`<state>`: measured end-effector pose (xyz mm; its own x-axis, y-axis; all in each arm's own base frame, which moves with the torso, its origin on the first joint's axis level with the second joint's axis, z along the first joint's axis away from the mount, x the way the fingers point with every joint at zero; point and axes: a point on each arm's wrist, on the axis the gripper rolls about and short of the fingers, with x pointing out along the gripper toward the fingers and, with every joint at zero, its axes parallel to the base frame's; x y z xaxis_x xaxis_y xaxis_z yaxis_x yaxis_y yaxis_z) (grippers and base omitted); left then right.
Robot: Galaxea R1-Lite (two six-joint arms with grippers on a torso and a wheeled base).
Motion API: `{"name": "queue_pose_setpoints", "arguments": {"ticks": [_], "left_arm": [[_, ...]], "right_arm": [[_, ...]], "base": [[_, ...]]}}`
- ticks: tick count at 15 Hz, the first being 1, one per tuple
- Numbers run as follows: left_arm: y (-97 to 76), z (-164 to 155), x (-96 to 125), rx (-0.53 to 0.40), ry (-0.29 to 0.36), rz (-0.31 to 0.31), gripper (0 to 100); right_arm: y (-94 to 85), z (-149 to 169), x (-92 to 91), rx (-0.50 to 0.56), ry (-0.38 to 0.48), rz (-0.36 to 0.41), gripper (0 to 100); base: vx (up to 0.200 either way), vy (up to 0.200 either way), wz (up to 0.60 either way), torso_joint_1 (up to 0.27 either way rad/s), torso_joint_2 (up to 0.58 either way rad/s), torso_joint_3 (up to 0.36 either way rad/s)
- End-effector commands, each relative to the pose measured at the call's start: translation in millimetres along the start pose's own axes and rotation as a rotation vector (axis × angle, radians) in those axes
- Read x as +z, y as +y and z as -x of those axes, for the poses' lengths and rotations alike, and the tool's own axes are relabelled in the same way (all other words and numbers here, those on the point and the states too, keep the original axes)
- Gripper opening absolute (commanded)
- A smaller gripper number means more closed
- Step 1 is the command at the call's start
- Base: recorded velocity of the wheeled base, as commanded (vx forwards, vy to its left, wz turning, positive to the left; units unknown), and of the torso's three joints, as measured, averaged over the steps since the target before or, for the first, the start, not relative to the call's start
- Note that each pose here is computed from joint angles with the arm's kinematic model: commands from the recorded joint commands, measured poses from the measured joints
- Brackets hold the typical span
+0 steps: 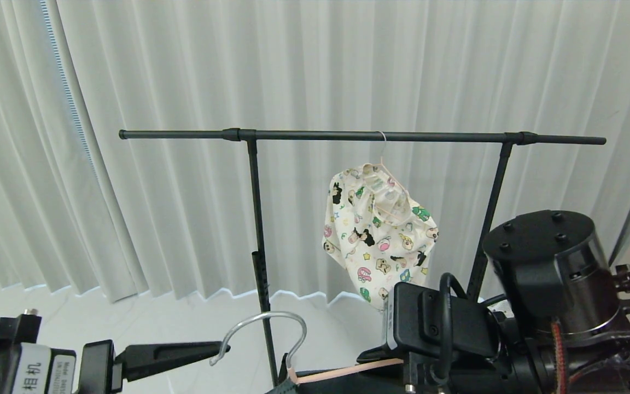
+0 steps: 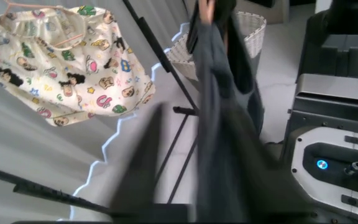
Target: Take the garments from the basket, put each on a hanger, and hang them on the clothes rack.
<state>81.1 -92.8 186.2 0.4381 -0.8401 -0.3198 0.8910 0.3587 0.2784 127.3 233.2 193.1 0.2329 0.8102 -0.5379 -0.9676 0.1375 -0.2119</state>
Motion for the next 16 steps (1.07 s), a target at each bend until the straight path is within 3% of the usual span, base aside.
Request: {"name": "queue_pose_setpoints", "arguments": {"ticks": [1, 4, 6, 12, 16], "left_arm": [[0.6, -2.0, -2.3, 0.018, 0.022, 0.009, 100], [-1.2, -0.1, -8.1, 0.023, 0.037, 0.019, 100], [3.2, 5.0, -16.7, 0.087, 0.063, 0.047, 100], [6.1, 23.1, -68.3, 0.309, 0.242, 0.204, 100], [3.7, 17.3, -90.0, 0.298, 0.343, 0.350, 100]], "right_arm": [[-1.7, 11.3, 3.3, -0.020, -0.028, 0.002, 0], [-14.6, 28.0, 0.0, -0.088, -0.039, -0.025, 0], [-21.5, 42.7, -6.1, -0.134, -0.011, -0.054, 0], [-31.7, 68.1, -14.3, -0.221, -0.019, -0.092, 0], [-26.0, 71.6, -8.6, -0.208, -0.042, -0.059, 0]], "base": [[0.000, 0.000, 0.00, 0.000, 0.00, 0.000], [0.000, 0.000, 0.00, 0.000, 0.00, 0.000], [0.000, 0.000, 0.00, 0.000, 0.00, 0.000], [0.000, 0.000, 0.00, 0.000, 0.00, 0.000], [0.000, 0.000, 0.00, 0.000, 0.00, 0.000]]}}
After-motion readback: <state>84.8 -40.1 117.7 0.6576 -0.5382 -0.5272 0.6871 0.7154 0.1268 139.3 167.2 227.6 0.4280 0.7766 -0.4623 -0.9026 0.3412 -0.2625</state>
